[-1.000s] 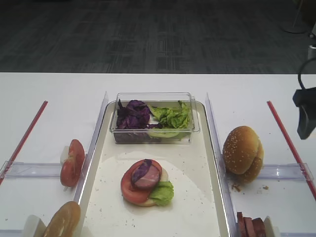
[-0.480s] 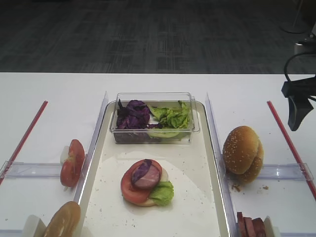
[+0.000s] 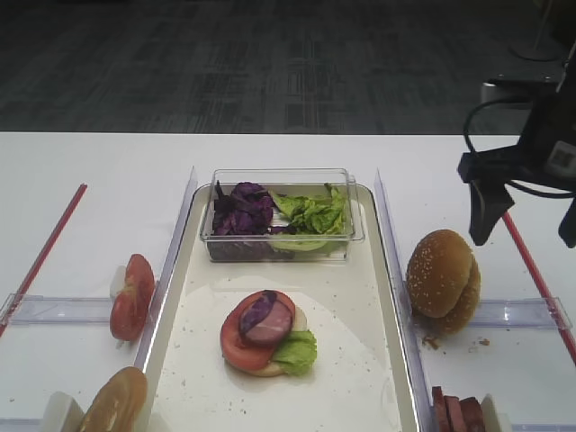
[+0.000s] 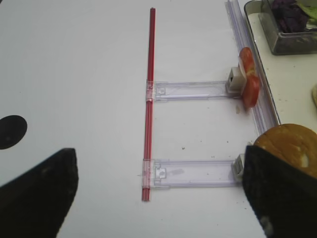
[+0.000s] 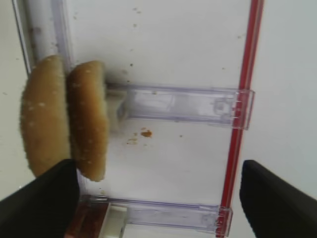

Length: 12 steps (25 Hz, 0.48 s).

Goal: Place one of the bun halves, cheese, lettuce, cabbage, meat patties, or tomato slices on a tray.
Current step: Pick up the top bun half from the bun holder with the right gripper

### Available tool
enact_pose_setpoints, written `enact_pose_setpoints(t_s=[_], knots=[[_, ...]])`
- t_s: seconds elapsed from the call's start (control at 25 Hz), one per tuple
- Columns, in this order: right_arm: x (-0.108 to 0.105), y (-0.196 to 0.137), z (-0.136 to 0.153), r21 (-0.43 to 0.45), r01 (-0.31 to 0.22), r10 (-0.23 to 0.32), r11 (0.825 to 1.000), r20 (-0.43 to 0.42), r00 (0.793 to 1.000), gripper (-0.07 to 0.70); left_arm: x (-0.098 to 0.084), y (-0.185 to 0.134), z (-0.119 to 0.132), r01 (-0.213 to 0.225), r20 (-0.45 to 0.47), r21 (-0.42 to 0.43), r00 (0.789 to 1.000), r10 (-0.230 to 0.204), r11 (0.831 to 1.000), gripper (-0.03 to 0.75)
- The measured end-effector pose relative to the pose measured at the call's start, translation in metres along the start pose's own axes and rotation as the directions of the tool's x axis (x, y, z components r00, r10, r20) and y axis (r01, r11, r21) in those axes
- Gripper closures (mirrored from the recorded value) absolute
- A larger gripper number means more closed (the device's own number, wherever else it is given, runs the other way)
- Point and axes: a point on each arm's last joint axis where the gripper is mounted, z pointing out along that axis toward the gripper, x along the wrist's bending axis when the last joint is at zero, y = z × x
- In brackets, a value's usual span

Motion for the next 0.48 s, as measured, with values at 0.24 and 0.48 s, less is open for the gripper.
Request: enact_pose_setpoints(t_s=[0.24,0.48], knots=[[0.039,-0.002,0.000,-0.019,0.055,-0.056,0.998,-0.035,0.998,-0.036,0.000,0.000,0.000,0.000,0.000,0.000,1.000,0.000,1.000,0.097],[0.070,0.001,-0.006,-0.055,0.087,-0.091,0.995,-0.074,0.993,-0.036,0.000,0.000,0.000,0.000,0.000,0.000,1.000,0.000,1.000,0.097]])
